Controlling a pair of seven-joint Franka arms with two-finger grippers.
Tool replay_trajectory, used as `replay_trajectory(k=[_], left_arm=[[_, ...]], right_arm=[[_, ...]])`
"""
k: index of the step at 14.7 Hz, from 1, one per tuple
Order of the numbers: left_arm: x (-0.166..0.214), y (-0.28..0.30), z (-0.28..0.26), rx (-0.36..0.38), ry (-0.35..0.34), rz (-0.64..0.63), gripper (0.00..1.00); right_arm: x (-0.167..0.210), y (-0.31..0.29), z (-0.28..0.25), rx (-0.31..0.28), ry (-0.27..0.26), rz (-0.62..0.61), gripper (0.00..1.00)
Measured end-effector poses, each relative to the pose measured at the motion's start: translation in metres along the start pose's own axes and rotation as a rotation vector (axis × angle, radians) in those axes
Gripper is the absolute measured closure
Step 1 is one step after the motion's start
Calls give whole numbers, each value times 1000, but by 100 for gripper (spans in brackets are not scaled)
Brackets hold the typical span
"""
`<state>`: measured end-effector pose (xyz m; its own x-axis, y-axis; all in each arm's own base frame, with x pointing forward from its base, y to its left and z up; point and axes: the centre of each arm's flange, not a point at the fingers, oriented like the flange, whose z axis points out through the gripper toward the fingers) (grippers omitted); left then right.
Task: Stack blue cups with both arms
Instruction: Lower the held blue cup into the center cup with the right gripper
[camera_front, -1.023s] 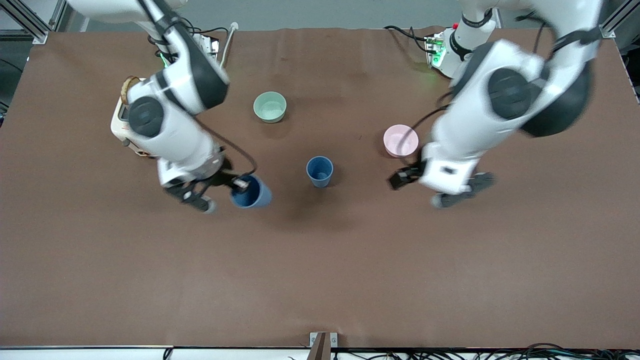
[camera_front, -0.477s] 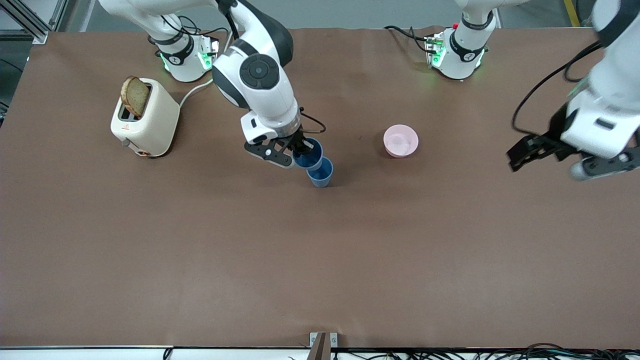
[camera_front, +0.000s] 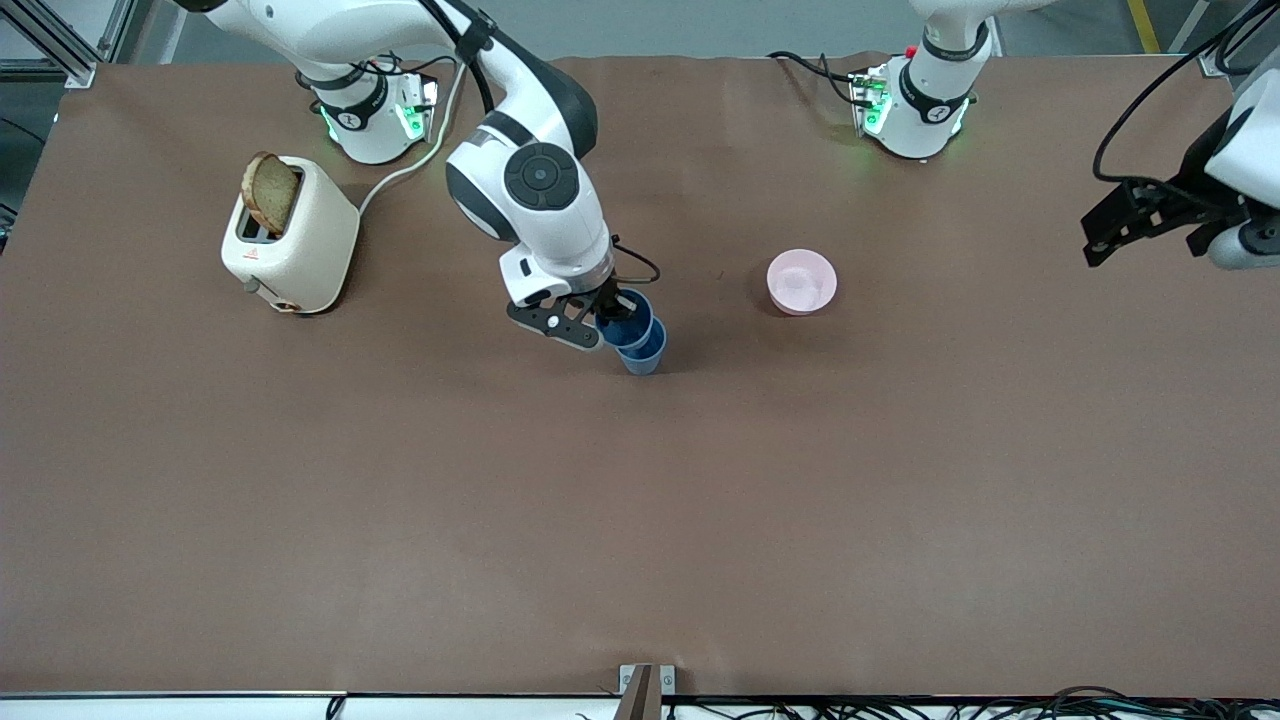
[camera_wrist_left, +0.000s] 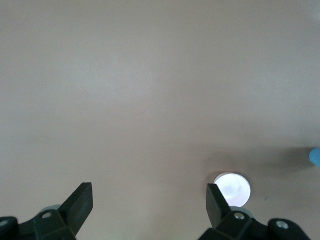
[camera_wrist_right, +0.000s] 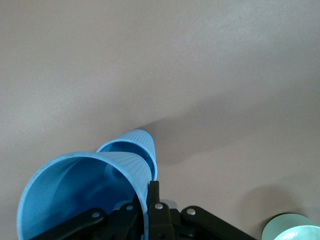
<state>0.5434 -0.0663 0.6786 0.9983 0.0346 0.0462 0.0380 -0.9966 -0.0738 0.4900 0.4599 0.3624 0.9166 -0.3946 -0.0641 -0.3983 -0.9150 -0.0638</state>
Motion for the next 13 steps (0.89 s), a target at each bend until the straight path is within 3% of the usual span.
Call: replay_trajectory(k=[5, 13], left_arm=[[-23, -17, 4, -14, -25, 31, 0], [-24, -4, 10, -31, -41, 52, 0]], right_arm=[[-6, -4, 11, -4, -2, -15, 96], [-3, -6, 30, -7, 2, -27, 96]])
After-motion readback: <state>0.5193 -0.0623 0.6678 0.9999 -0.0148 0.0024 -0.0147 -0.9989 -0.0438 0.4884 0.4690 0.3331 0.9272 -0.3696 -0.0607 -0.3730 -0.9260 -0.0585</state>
